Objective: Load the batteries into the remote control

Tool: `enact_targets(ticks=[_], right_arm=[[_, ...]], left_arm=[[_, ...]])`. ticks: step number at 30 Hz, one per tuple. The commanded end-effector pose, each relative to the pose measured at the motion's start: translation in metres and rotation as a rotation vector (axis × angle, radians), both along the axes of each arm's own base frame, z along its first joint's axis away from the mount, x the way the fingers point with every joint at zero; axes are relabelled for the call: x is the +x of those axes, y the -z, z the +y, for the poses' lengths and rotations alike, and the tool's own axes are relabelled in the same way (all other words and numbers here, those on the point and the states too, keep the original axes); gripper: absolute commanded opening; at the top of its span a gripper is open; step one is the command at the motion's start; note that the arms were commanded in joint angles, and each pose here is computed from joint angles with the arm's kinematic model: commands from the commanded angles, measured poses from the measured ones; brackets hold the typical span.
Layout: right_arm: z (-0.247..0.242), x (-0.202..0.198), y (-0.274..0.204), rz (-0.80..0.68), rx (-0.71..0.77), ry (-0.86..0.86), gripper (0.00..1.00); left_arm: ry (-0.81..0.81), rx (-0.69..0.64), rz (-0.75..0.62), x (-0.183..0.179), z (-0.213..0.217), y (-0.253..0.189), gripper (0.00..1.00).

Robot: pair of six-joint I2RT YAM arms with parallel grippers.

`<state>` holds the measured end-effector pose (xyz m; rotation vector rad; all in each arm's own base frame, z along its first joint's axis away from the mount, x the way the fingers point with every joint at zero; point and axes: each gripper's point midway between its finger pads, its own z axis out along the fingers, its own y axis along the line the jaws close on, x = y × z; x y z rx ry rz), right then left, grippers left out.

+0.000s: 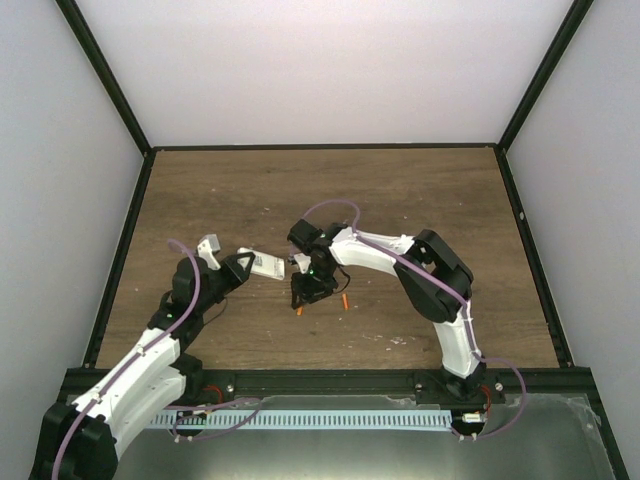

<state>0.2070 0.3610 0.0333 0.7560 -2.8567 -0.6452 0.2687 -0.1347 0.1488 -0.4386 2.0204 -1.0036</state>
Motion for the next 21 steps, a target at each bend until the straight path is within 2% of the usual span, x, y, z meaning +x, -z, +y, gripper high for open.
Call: enact_targets(ticks=[1,21], right_arm=[[0.006,-0.004,0.001,-0.003,-0.02,-0.028,0.38],[0.006,0.01,0.018,-0.067,-0.073,-0.04,0.25]], left_arm=[[0.006,-0.006,-0.046,0.002,0.0,-0.017,0.0],[-0.022,-0.005,-0.043,-0.001,0.006,-0.015,0.0]])
